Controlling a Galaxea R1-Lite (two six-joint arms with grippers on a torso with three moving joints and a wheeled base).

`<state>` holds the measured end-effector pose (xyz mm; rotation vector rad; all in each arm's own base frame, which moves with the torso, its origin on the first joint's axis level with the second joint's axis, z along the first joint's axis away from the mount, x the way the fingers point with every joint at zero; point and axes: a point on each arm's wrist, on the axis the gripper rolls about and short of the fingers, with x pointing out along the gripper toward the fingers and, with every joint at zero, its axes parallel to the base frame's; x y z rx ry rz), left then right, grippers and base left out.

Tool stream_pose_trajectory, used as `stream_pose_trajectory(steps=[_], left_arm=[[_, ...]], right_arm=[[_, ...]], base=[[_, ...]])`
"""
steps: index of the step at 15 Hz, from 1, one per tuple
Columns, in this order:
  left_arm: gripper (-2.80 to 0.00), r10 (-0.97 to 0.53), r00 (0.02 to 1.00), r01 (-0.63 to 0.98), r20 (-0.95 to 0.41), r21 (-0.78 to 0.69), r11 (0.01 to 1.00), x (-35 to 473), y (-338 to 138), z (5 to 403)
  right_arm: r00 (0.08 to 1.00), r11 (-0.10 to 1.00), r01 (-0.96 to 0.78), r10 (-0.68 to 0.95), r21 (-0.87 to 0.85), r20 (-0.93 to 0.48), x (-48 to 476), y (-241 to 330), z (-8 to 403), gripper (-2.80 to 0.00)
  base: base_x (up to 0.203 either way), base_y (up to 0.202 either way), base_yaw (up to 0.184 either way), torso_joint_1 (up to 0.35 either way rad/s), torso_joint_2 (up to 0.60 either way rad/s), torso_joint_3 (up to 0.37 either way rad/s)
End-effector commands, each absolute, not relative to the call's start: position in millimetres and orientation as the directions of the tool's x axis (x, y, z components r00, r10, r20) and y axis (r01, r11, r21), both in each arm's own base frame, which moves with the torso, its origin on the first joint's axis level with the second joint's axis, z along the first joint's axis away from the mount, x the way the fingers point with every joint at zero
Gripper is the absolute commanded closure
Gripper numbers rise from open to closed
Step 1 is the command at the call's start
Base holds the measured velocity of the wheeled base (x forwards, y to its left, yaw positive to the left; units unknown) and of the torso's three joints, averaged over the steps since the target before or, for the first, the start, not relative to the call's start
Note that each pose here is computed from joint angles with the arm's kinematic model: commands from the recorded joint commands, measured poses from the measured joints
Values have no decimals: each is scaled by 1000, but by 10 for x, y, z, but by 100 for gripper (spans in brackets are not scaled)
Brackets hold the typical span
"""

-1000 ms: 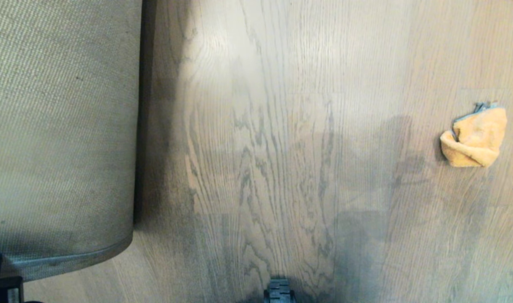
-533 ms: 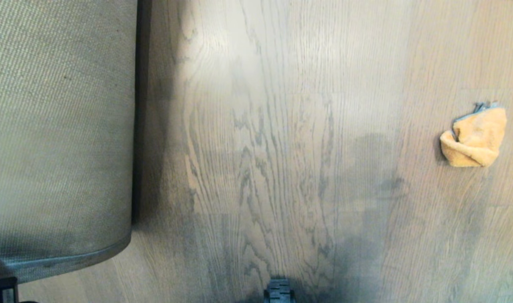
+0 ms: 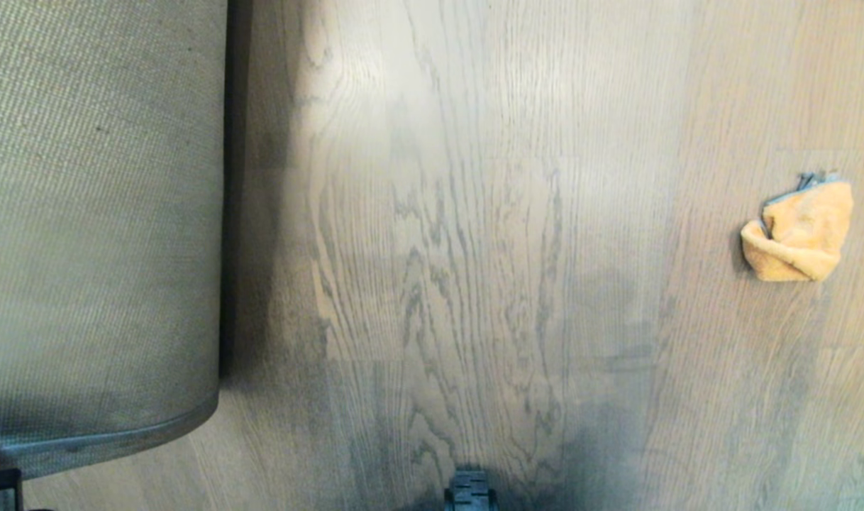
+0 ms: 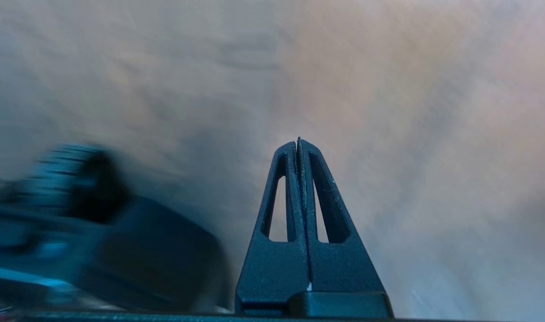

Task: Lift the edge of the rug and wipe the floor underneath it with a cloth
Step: Lay down the carpet

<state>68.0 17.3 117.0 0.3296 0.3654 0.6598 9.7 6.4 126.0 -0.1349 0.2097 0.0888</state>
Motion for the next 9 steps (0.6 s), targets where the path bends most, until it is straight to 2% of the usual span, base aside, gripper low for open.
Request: stream_pose_trajectory(steps=[1,5,7,9], left_arm=[[0,649,728,-535,-221,409,739,675,173,1170],[0,642,733,-526,-224,411,744,677,167,1166],[0,636,738,-521,-223,411,748,677,161,1167],[0,630,744,-515,-223,409,753,678,155,1167]], right_arm=[[966,990,-6,-31,-139,-255,96,40,1028,0],[952,984,163,-177,-76,-249,100,5,913,0],[915,951,295,-308,-86,-262,87,-22,887,0],[892,934,345,-358,-96,-277,35,-16,831,0]], base=[[0,0,0,0,0,0],[0,0,0,0,0,0],[0,0,0,0,0,0],[0,0,0,0,0,0]])
